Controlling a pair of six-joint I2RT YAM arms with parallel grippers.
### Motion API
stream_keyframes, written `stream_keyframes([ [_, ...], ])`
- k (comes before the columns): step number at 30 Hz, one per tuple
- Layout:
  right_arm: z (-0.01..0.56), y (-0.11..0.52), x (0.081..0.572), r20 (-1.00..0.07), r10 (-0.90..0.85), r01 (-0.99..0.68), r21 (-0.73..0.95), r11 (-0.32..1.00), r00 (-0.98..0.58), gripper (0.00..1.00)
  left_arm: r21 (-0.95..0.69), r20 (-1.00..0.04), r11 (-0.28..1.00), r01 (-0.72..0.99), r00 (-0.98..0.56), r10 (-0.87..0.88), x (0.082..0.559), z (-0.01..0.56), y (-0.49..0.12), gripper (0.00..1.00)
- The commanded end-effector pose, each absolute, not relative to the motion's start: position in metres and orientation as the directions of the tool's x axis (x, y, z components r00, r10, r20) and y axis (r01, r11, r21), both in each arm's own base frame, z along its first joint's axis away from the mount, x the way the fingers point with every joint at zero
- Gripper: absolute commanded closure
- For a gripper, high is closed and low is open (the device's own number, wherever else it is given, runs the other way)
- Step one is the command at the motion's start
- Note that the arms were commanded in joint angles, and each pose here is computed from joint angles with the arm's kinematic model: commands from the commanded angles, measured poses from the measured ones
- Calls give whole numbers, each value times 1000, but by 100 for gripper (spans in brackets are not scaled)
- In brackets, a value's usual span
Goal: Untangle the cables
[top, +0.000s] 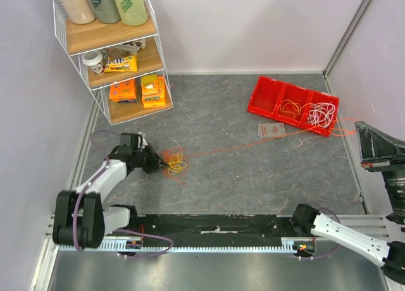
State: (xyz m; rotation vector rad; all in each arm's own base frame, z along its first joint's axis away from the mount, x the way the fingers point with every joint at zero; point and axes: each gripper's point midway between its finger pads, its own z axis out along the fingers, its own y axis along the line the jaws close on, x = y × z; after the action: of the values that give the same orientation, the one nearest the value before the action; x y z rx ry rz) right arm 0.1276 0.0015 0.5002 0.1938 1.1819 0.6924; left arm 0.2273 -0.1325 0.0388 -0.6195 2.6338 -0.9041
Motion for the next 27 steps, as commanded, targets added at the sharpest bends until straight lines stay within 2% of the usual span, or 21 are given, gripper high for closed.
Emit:
stream_keyframes([
  [1, 537, -13, 109, -745, 602, -470, 438, 766, 289, 100, -582, -307, 752, -311, -771, -557, 244, 77, -91, 99],
  [6, 548, -31, 100, -720, 614, -469, 441, 765, 324, 100, -517, -497, 780, -352, -619, -608, 255, 132, -45, 97],
  [11, 556, -34, 95, -705, 623, -488, 436, 757, 337, 100, -481, -621, 797, -364, -500, -603, 258, 169, -22, 92],
  [21, 585, -46, 81, -674, 635, -523, 411, 747, 378, 100, -365, -678, 795, -485, -446, -584, 255, 164, 12, 89],
  [27, 615, -36, 70, -662, 645, -598, 354, 719, 383, 100, -336, -681, 763, -553, -417, -602, 253, 149, 24, 92],
])
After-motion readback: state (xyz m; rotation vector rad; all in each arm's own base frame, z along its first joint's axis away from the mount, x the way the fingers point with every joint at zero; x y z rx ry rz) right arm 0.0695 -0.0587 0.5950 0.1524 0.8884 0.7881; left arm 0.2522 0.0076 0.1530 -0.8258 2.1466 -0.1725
